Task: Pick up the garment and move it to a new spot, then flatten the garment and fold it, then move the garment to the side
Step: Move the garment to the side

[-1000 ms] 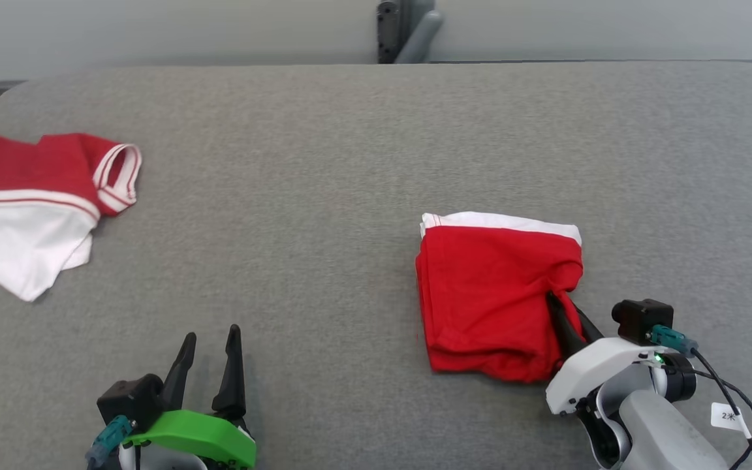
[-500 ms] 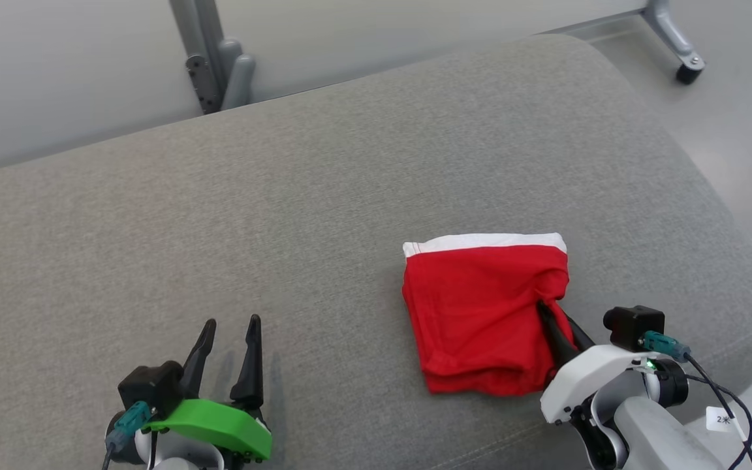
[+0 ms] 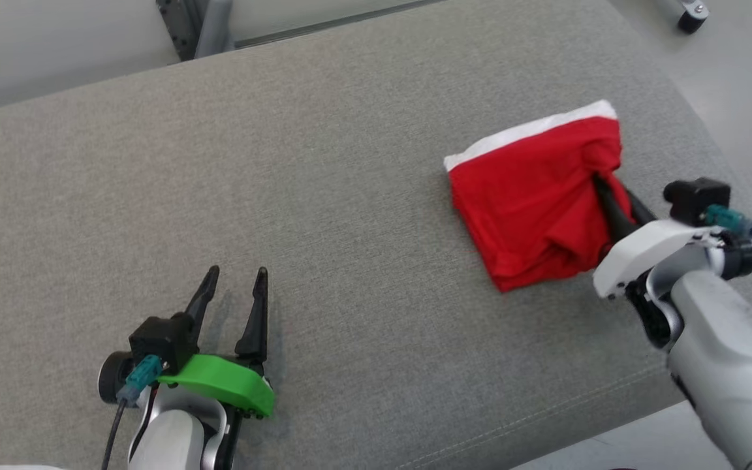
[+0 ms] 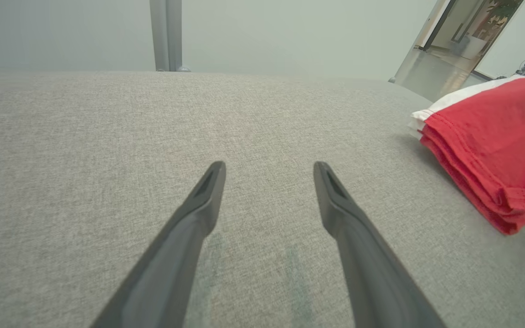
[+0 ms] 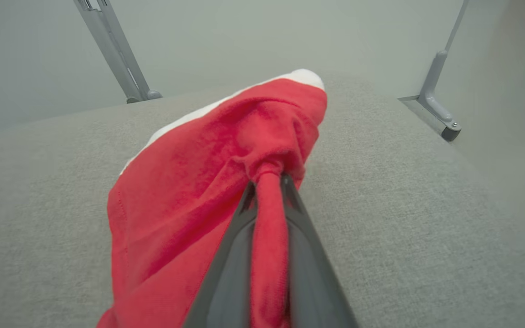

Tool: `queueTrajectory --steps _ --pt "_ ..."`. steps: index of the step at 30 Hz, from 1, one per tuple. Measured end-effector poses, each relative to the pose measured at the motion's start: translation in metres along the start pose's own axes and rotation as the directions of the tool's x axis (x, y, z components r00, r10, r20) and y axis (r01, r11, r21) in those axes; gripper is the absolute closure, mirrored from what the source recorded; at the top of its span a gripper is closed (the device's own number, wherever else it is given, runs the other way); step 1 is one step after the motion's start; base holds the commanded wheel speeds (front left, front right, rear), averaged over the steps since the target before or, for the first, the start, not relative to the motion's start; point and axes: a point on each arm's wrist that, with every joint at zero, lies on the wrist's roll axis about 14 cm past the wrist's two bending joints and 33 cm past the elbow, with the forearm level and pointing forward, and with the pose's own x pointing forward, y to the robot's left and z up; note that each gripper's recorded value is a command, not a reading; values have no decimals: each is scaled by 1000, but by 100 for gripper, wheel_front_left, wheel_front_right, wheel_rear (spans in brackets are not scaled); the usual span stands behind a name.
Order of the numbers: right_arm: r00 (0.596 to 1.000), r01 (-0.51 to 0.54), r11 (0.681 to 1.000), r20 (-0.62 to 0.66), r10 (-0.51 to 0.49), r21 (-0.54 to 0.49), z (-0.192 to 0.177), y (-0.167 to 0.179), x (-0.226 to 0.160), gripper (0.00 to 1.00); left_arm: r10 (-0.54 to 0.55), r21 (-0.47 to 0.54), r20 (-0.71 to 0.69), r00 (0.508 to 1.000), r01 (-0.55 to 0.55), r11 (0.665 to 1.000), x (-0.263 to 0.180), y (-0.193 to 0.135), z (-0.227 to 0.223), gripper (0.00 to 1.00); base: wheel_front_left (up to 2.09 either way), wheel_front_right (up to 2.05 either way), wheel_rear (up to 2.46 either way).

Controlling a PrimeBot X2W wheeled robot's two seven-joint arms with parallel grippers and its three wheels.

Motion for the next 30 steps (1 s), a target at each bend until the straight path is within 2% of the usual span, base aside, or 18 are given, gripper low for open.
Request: queueTrajectory --steps 5,14,15,16,21,22,23,26,30 --pt "998 48 992 -46 -53 -119 7 -34 38 100 62 21 26 998 -63 998 3 29 6 0 0 0 0" --pt "974 158 962 -128 -189 -222 -4 -88 88 100 206 16 -7 979 -205 979 -17 83 -11 0 0 0 0" --pt "969 173 958 -134 -208 -229 -5 -94 90 58 217 15 -13 976 -217 976 -19 87 -13 0 0 0 0" --pt "965 186 954 -139 -222 -235 -7 -100 92 0 228 16 -20 973 -228 974 -21 91 -16 0 0 0 0" --pt "940 265 935 -154 -305 -235 -18 -126 88 0 289 45 -41 957 -287 957 -35 111 -22 0 0 0 0" --pt "960 223 948 -116 -254 -226 -13 -106 92 0 299 48 -32 954 -297 954 -38 113 -17 0 0 0 0" --pt "960 223 948 -116 -254 -226 -13 -106 92 0 299 48 -32 954 -297 954 -38 113 -17 0 0 0 0" --pt "987 145 978 -53 -155 -150 -11 -58 96 0 310 40 -18 950 -309 950 -43 112 -11 0 0 0 0" --pt "999 44 993 -17 -46 -108 -16 -9 75 0 315 26 -14 949 -315 949 -54 106 -7 0 0 0 0"
